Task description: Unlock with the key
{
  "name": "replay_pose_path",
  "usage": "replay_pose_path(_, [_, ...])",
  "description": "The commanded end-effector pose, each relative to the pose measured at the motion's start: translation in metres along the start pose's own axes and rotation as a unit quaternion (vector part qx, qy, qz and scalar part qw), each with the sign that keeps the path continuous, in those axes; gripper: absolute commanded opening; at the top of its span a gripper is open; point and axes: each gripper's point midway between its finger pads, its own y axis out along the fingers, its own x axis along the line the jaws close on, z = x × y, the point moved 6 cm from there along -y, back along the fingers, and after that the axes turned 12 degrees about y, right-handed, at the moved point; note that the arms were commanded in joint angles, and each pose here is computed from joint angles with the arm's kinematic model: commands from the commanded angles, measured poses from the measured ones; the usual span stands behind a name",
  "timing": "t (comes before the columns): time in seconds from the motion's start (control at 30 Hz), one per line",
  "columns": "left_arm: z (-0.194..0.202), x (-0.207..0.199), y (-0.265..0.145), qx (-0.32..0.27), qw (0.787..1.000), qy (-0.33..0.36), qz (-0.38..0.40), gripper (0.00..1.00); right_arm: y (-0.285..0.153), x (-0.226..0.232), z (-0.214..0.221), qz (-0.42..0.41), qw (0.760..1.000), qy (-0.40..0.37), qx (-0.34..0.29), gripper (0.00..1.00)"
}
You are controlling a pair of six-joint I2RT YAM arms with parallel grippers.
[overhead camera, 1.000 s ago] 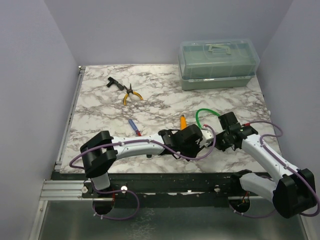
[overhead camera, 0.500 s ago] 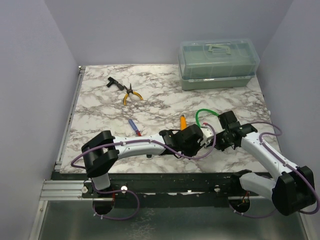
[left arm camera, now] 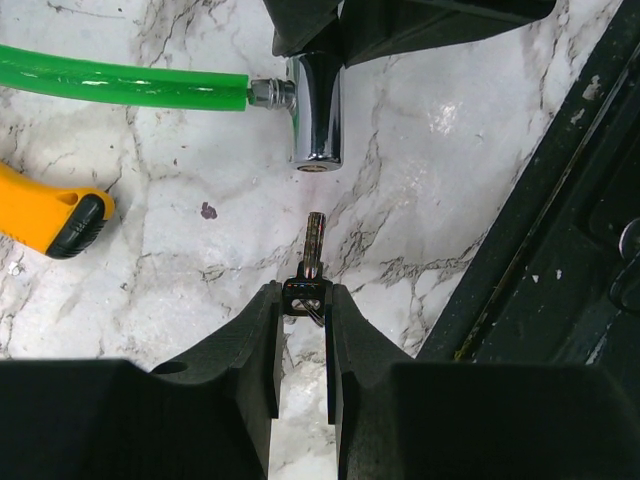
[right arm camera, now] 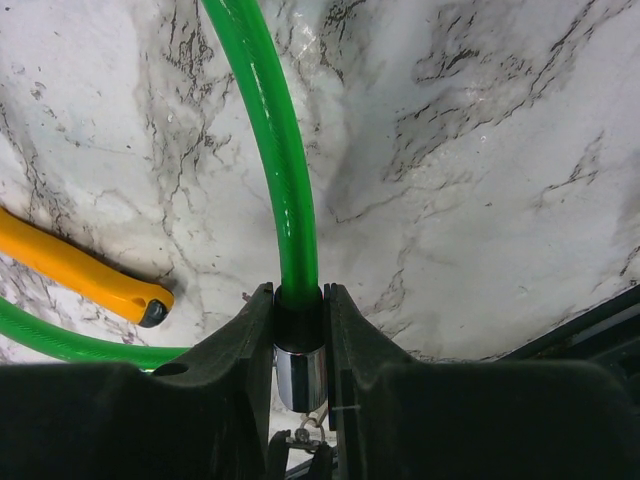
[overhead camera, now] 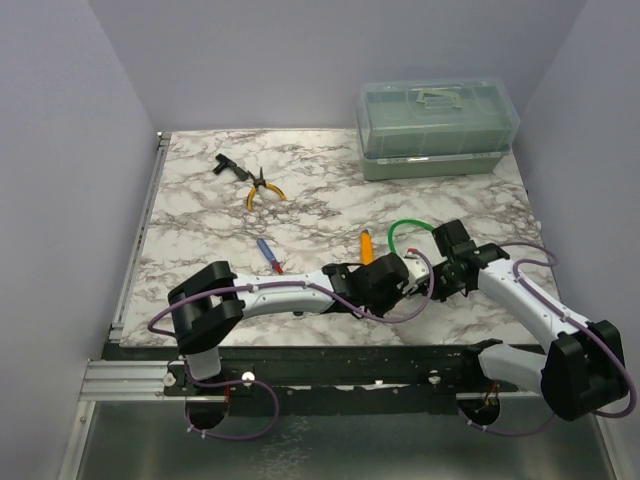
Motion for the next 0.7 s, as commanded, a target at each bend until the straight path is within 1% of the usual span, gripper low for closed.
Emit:
replay_pose_path(0.0, [0.011, 0.0, 0.01, 0.011, 1.0, 0.016, -0.012, 0.01, -0.005, 0.006, 0.005, -0.002, 1.0, 0.007, 0.012, 0.0])
replay_pose_path(0.67, [0.02, -0.003, 0.021, 0.021, 0.999, 0.022, -0.01, 0.01, 0.005, 0.002, 0.011, 0.008, 1.0, 0.0, 0.022, 0.0])
